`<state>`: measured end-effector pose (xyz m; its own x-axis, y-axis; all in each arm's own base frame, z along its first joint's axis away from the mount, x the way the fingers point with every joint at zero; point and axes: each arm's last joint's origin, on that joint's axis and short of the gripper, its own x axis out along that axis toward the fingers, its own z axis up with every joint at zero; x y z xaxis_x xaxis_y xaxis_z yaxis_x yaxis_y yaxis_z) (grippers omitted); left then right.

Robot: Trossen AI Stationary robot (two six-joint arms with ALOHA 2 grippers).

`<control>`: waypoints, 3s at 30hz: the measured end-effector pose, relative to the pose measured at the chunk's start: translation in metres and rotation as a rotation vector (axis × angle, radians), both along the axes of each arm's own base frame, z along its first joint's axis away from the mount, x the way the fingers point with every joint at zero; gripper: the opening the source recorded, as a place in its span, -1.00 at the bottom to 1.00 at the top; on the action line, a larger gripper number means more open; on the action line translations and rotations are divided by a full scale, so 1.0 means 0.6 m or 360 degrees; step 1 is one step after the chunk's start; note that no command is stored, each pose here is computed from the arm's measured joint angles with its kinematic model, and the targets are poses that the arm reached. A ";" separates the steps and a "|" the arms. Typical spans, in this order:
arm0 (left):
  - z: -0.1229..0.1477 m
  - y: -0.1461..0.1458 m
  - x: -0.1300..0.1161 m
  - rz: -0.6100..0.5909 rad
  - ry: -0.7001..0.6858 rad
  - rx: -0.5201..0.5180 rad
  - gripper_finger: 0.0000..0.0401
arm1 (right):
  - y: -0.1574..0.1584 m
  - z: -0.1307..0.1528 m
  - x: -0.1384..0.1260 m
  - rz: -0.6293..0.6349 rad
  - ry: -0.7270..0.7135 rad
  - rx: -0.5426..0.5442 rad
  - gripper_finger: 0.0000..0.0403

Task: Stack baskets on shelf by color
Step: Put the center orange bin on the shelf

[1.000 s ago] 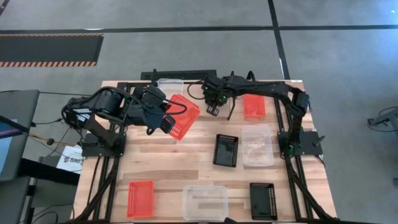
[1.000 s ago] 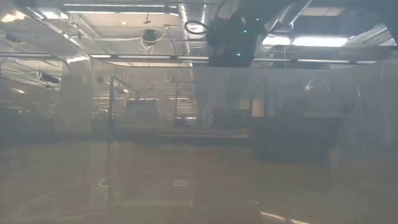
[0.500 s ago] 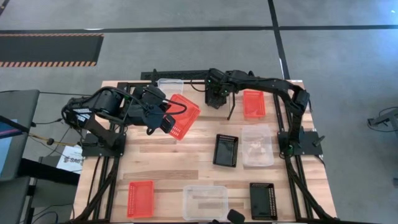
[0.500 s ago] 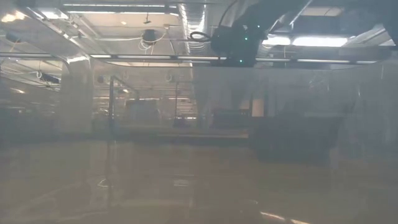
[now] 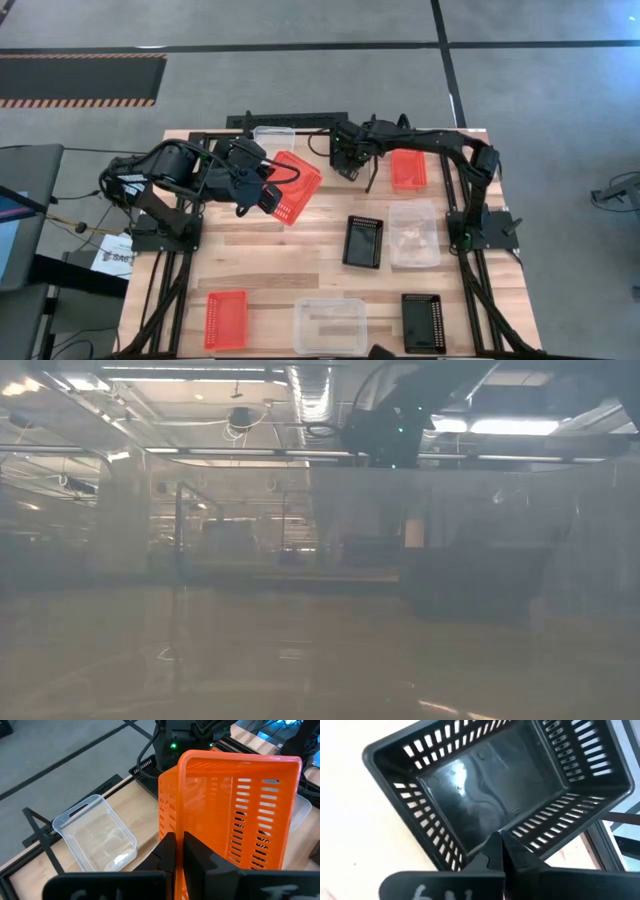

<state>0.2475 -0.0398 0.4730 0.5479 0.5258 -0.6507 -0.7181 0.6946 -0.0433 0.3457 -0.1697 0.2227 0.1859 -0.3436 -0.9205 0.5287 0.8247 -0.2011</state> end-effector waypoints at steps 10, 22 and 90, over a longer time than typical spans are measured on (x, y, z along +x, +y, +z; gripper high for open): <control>0.000 0.000 0.000 0.0003 -0.0002 -0.0003 -1.00 | 0.030 -0.002 0.001 0.0074 0.0095 0.0050 -1.00; 0.000 0.000 0.000 0.0007 -0.0004 -0.0006 -1.00 | 0.071 0.013 0.001 0.0165 0.0112 0.0090 -1.00; -0.003 -0.001 0.005 0.0037 -0.0018 -0.0034 -1.00 | 0.084 0.003 0.026 0.0655 0.0070 0.0129 -0.20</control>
<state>0.2503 -0.0405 0.4711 0.5430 0.5247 -0.6556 -0.7334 0.6766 -0.0659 0.3612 -0.1191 0.2242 0.2527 -0.1751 -0.9516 0.1442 0.9793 -0.1420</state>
